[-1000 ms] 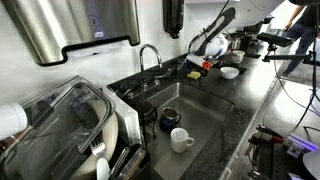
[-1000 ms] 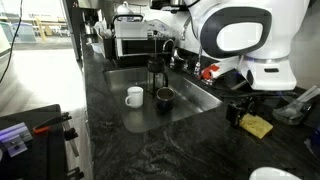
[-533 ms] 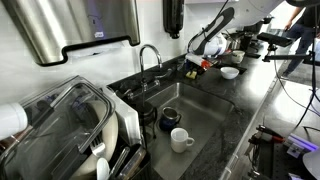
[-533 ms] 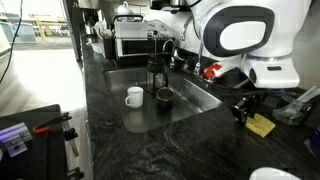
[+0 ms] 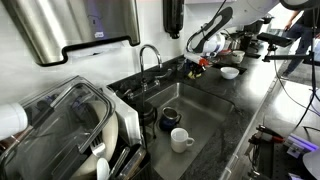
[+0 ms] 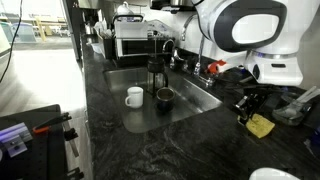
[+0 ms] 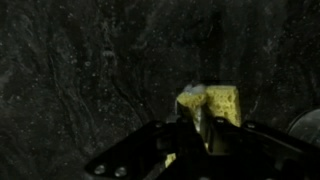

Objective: Use the sponge to scrub the countertop

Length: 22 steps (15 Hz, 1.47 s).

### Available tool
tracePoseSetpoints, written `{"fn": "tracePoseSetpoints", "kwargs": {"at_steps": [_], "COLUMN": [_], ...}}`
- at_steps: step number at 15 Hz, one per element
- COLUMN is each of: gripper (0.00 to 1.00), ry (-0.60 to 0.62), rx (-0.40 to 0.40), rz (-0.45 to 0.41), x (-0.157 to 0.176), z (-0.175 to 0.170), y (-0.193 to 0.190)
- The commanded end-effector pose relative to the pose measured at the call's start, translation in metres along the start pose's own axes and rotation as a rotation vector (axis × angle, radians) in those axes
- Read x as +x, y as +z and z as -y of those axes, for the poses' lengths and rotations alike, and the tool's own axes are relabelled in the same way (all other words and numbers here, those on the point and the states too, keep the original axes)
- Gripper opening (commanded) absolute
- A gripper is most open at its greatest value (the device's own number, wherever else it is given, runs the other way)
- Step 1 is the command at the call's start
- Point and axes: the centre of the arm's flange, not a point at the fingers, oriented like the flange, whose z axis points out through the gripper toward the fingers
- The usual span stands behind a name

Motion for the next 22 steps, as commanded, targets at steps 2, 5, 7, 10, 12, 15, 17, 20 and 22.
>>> {"fn": "tracePoseSetpoints", "kwargs": {"at_steps": [2, 5, 7, 10, 12, 15, 17, 20, 22], "gripper": [0.03, 0.03, 0.03, 0.03, 0.03, 0.03, 0.03, 0.03, 0.03], "ry": [0.043, 0.051, 0.051, 0.024, -0.017, -0.103, -0.153, -0.188, -0.157], "rx": [-0.161, -0.224, -0.249, -0.268, -0.262, -0.273, -0.285, -0.302, -0.309], "rz": [0.024, 0.043, 0.059, 0.075, 0.062, 0.048, 0.045, 0.034, 0.019], "x": [0.007, 0.011, 0.011, 0.002, -0.01, -0.027, -0.037, -0.042, -0.032], "z": [-0.011, -0.022, -0.028, -0.039, -0.046, -0.059, -0.067, -0.08, -0.084], "y": [0.019, 0.022, 0.022, 0.023, 0.022, 0.023, 0.022, 0.018, 0.016]}}
